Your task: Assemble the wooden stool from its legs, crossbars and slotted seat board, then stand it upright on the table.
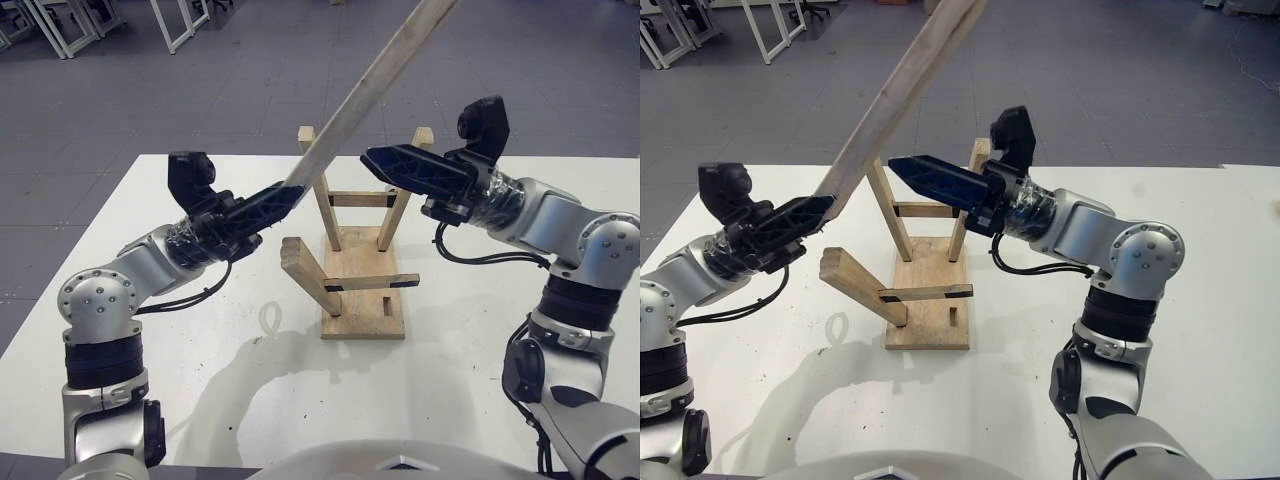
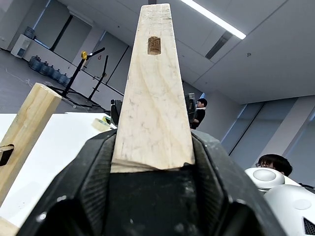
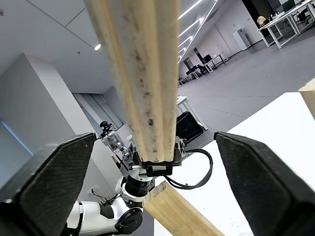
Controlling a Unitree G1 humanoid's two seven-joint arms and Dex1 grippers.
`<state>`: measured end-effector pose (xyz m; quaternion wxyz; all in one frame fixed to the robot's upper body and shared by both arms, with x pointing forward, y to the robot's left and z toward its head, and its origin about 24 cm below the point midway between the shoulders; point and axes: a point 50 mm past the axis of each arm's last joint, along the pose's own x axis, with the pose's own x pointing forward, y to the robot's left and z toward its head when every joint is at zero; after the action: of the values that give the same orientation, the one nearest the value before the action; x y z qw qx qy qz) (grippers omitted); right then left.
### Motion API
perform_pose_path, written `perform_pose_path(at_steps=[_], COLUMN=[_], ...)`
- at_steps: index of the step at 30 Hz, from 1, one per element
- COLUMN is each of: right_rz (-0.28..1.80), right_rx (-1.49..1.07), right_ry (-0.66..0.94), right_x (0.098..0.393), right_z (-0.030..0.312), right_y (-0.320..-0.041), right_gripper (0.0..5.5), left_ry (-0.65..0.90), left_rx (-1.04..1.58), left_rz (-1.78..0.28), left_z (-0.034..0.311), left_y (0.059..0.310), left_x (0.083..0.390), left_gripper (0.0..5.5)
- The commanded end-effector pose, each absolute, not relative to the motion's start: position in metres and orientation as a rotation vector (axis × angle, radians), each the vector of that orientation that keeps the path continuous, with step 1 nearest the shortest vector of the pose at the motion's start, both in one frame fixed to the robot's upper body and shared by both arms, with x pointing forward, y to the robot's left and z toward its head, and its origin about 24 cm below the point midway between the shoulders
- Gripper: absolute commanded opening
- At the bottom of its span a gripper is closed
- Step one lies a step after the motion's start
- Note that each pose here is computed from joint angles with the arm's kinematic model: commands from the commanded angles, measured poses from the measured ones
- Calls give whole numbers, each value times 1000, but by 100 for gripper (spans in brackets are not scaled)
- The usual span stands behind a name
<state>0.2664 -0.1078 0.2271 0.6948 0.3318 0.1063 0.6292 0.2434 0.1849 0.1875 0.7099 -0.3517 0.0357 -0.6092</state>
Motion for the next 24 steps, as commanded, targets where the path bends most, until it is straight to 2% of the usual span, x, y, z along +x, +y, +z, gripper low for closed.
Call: perform_pose_path(at_steps=[1, 4, 13, 17, 19, 20, 24], right_rz=[1412, 1425, 1443, 1425, 1411, 1401, 1315], right_rx=[719, 756, 826, 818, 804, 798, 756], right_ry=[200, 169, 167, 167, 162, 158, 122], right_x=[267, 270, 269, 271, 272, 273, 284], right_z=[237, 245, 248, 247, 247, 247, 247], right_y=[-100, -93, -89, -91, -92, -92, -102], right_gripper=[461, 461, 276, 220, 218, 218, 202], left_ry=[108, 119, 152, 153, 136, 131, 94], left_rx=[-752, -743, -721, -703, -698, -696, -696], left_rz=[-1402, -1412, -1421, -1414, -1400, -1406, -1393], left_z=[190, 189, 183, 185, 189, 191, 198], left_y=[177, 175, 174, 178, 179, 179, 181], left_x=[246, 248, 248, 251, 255, 256, 260], left_gripper=[206, 206, 206, 206, 206, 243, 309])
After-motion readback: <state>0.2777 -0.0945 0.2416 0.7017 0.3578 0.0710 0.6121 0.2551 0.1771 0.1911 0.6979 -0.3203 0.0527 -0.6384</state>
